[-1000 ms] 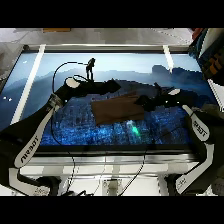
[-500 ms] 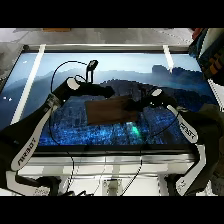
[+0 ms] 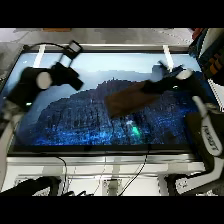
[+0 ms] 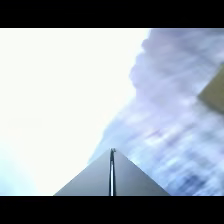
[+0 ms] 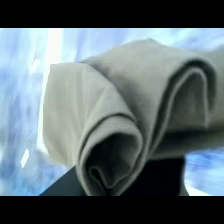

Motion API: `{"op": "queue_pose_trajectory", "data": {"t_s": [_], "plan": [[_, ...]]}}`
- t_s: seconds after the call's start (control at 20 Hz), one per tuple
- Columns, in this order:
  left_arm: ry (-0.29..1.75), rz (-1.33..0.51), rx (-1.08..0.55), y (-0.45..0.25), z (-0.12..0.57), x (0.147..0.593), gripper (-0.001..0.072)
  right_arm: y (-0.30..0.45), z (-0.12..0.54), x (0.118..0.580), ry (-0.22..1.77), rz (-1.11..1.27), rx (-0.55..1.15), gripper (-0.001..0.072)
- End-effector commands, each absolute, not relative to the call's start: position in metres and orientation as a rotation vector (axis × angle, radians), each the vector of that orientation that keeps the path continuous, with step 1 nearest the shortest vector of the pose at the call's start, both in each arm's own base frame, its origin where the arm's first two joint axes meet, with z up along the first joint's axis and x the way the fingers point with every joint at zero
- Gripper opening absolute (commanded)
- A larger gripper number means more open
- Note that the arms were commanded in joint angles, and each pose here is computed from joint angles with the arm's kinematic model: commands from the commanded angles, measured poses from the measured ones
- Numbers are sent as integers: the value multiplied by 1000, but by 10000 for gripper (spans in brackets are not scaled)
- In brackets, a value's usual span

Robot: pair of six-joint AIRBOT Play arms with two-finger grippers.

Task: Fold the clothes and pants, and hang the long-sleeved shirts on hangers.

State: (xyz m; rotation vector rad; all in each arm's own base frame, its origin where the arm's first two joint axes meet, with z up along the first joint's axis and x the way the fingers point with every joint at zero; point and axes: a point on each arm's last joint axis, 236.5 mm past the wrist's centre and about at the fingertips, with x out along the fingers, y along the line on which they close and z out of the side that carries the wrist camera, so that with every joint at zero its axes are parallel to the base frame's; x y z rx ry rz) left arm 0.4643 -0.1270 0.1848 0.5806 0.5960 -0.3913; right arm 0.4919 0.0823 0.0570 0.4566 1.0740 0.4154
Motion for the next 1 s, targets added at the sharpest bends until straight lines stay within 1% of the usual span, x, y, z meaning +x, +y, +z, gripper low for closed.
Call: {"op": "queue_pose_trajectory", "data": {"t_s": [0.0, 0.1, 0.2, 0.3, 0.35, 0.5, 0.6, 0.75, 0.8, 0.85, 0.9, 0.95], "plan": [[717, -132, 465, -36, 206, 431, 19, -38, 120, 470, 953, 97, 441, 19], [776, -21, 335, -2, 206, 416, 19, -115, 152, 444, 861, -93, 482, 19], [800, 18, 308, 14, 207, 406, 19, -178, 163, 404, 834, -286, 586, 18], [801, 23, 305, 16, 208, 405, 19, -233, 157, 351, 851, -525, 716, 18], [803, 22, 306, 16, 207, 406, 19, -254, 153, 322, 873, -632, 752, 18], [805, -6, 278, 7, 205, 406, 19, -285, 137, 219, 1063, -925, 776, 18], [805, -27, 256, 1, 204, 406, 19, -297, 139, 176, 1108, -1057, 769, 18], [805, -29, 254, 1, 203, 406, 19, -293, 137, 152, 1144, -1099, 835, 19], [805, -29, 254, 1, 203, 406, 19, -294, 137, 152, 1142, -1101, 836, 35], [805, -29, 254, 1, 203, 406, 19, -294, 137, 153, 1139, -1095, 839, 184], [805, -29, 254, 1, 203, 406, 19, -291, 137, 159, 1133, -1073, 849, 418], [805, -29, 254, 1, 203, 406, 19, -288, 136, 165, 1125, -1044, 865, 613]]}}
